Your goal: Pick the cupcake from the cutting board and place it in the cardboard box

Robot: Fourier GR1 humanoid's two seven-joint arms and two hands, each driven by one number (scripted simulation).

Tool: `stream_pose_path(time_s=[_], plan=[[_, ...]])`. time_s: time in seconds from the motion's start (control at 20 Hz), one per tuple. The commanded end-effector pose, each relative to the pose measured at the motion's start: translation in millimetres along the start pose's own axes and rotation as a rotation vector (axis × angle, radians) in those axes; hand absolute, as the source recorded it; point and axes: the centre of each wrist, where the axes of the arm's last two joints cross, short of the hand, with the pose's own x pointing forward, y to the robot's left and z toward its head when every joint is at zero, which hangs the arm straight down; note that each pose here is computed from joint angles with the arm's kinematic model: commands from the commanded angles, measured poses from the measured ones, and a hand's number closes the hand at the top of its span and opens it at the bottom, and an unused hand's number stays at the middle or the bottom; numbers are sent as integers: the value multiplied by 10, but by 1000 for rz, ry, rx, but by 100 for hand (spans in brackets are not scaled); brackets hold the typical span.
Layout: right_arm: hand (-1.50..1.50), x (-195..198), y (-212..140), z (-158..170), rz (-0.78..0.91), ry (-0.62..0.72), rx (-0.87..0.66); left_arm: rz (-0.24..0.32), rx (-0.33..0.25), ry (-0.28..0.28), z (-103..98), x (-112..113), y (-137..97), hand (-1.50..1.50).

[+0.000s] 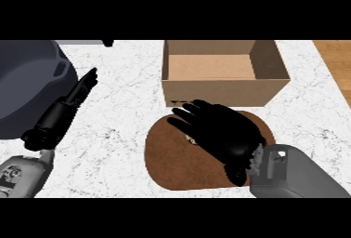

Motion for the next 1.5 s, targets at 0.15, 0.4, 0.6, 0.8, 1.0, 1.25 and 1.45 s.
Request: stream_pose_path(time_s=[0.15,0.4,0.6,0.8,1.0,1.25,1.45], plan=[[-150,234,296,-79,63,62,-14,5,-6,-8,4,72,-47,0],[-150,200,484,-266,58,80,-28,0,-16,-4,210,-51,150,0],[-150,197,358,-326,86,94,-17,-8,12,-5,-130,-17,16,0],[-150,77,659,-495,106,118,-7,-18,9,-31,-141,40,-214,0],[-150,-102,548,-434,110,132,2,-10,15,-4,52,-219,-60,0],[-150,-48,540,-600,77,113,7,-29,-7,-10,85,42,35,0],[-150,-109,824,-625,78,103,37,-13,-11,-18,0,26,-203,0]])
